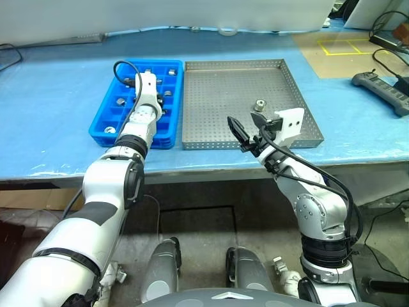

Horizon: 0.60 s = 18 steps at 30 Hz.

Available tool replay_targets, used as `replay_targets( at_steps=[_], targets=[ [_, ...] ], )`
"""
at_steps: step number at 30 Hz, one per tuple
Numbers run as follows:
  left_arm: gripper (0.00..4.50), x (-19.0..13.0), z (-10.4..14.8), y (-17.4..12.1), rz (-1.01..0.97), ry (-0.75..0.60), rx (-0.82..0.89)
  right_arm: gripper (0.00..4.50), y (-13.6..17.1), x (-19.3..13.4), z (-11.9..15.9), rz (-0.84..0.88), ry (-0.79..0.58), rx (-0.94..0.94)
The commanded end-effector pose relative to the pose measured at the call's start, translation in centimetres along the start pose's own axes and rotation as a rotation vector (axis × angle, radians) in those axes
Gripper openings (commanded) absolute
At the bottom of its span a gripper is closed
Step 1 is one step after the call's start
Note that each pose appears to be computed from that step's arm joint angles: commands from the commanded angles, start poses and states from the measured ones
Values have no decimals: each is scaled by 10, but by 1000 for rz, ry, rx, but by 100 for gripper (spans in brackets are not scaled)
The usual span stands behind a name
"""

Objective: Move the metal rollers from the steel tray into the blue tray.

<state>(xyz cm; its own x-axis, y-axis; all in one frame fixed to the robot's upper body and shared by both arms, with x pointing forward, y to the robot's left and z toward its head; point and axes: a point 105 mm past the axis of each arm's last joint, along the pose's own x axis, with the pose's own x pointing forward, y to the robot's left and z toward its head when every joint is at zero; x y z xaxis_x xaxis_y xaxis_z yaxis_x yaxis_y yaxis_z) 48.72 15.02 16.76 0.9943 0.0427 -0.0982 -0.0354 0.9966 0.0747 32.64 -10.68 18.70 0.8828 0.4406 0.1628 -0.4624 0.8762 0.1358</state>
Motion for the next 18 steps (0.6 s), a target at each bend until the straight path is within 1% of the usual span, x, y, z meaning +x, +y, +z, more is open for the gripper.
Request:
replay_targets(
  at_steps=[1, 7, 12, 18],
  targets=[
    [174, 1, 25, -2, -7, -62, -12, 403, 7, -4, 13, 17, -45, -29],
    [174, 1, 29, 3, 25, -71, -64, 403, 7, -5, 11, 15, -35, -33],
    [174, 1, 29, 13, 72, -72, -107, 403, 7, -5, 8, 13, -26, -34],
    [174, 1, 20, 19, 101, -47, -131, 403, 6, -4, 4, 12, -14, -33]
  ],
)
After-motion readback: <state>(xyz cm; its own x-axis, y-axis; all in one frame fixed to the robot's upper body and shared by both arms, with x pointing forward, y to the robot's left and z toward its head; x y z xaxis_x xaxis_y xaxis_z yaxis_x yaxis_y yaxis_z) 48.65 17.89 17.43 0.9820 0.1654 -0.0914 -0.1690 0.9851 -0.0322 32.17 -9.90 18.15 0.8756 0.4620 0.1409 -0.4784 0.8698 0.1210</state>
